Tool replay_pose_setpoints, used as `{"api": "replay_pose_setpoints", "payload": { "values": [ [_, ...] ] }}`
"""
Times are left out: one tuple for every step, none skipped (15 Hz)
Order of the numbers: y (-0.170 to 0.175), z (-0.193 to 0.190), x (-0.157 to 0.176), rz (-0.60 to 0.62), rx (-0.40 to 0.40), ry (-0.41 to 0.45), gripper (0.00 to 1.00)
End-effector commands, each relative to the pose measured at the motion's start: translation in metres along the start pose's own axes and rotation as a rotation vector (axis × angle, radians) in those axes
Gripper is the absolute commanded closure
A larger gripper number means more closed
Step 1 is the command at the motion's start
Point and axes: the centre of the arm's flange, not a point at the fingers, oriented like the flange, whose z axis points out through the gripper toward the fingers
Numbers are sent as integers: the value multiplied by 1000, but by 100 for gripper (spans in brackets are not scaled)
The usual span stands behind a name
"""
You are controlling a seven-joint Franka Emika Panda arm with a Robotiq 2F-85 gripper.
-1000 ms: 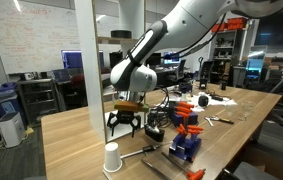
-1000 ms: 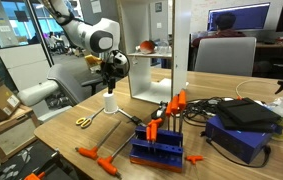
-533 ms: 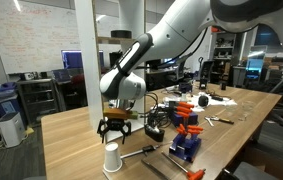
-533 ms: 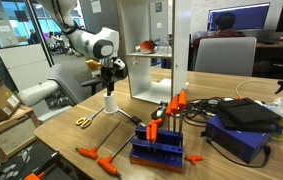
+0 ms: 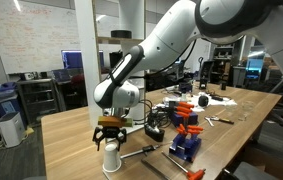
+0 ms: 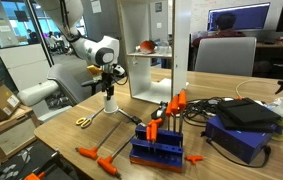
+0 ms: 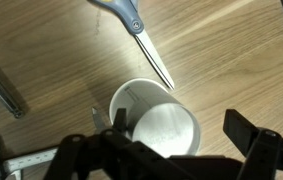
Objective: Put the white cup into the lowest of the white shelf
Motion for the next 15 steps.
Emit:
{"api": "replay_pose_setpoints", "payload": {
  "values": [
    [-8,11,13,6,5,-6,0],
    [-6,14,15,-1,-1,-3,15],
    [-5,16,15,-1,-4,-3,26],
    [-4,16,16,-2,-5,-3,34],
    [-3,18,17,0,-9,-3,46],
    [-3,16,18,1,-9,-3,55],
    [-4,13,19,0,-7,1,62],
    [-4,12,19,0,-8,3,65],
    [-3,10,20,1,-10,4,66],
    [-3,7,19,1,-10,4,69],
    [-1,4,19,2,-15,8,69],
    [0,1,19,2,-18,11,69],
    [3,-5,19,0,-24,17,69],
    [5,-10,19,0,-28,24,69],
    [8,-15,20,2,-32,31,69]
  ]
}}
